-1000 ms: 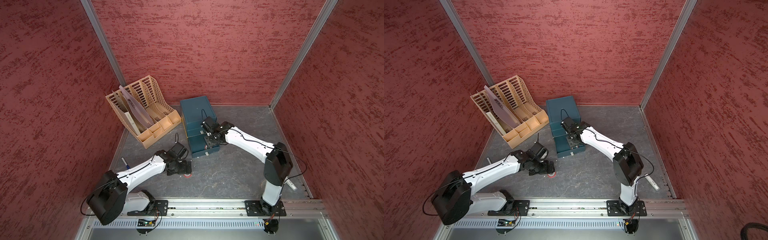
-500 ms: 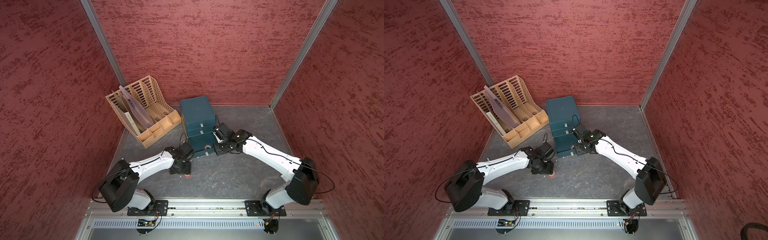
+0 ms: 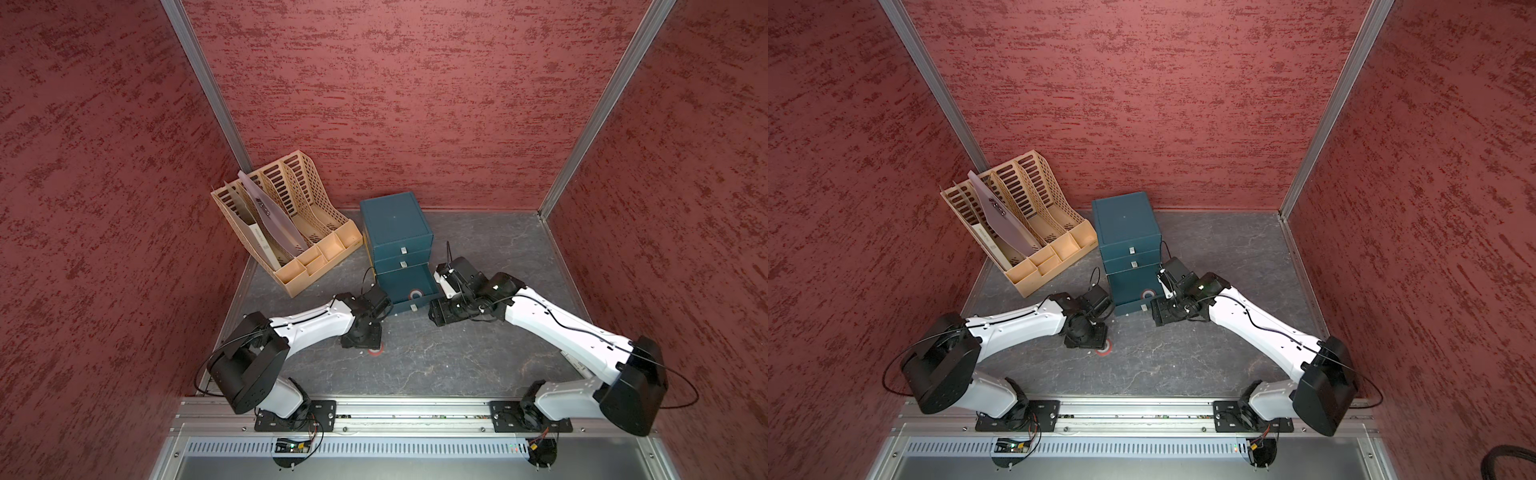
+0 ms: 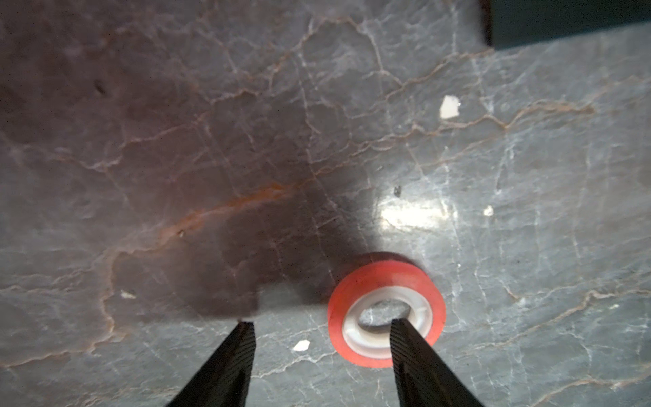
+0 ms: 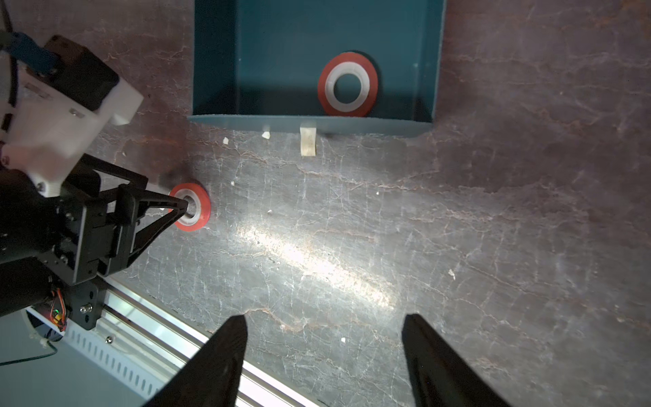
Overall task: Place the transparent tape into the drawer according to color
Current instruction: Pick up the tape at the center of the board.
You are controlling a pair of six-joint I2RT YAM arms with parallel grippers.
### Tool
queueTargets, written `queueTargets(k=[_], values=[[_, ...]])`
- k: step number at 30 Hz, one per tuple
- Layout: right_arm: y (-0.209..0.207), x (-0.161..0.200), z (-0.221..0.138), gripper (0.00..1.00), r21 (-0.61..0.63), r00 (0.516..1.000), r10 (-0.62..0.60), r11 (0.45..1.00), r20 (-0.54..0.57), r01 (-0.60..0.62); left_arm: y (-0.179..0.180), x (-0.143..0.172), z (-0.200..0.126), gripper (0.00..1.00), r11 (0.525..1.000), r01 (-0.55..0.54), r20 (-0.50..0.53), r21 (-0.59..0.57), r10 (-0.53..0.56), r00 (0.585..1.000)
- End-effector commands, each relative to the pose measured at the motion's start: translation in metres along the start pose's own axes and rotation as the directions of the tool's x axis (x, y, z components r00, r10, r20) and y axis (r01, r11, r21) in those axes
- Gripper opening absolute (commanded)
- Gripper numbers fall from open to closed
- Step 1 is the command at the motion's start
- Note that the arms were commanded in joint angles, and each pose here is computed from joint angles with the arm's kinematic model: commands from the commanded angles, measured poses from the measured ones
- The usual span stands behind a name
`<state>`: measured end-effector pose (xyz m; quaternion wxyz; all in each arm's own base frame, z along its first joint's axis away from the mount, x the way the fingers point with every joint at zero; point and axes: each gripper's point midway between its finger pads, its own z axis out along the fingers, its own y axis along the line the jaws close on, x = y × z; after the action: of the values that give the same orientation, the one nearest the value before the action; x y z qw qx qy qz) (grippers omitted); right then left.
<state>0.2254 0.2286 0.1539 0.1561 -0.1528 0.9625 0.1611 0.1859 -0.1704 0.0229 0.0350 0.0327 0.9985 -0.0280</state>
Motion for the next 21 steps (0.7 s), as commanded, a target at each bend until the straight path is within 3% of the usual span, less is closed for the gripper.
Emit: queueTargets(k=[1, 7, 17, 21], values=[[0.004, 0.0, -0.003, 0.83, -0.036, 1.0, 0.017, 0.999, 0.014, -0.017, -0.003, -0.004, 0.001, 0.64, 1.0, -0.015, 0.008, -0.01, 0.016, 1.0], [0.003, 0.001, -0.004, 0.86, -0.034, 1.0, 0.02, 0.999, 0.017, -0.019, -0.004, -0.003, 0.006, 0.57, 1.0, -0.021, -0.001, -0.016, 0.021, 1.0], [0.002, 0.003, -0.004, 0.89, -0.032, 1.0, 0.021, 0.999, 0.015, -0.02, -0.004, 0.0, 0.013, 0.15, 0.999, -0.033, -0.019, -0.043, 0.032, 0.999], [0.002, 0.003, -0.003, 0.9, -0.034, 1.0, 0.022, 0.999, 0.014, -0.021, -0.004, 0.003, 0.016, 0.05, 0.998, -0.036, -0.03, -0.049, 0.034, 0.999]])
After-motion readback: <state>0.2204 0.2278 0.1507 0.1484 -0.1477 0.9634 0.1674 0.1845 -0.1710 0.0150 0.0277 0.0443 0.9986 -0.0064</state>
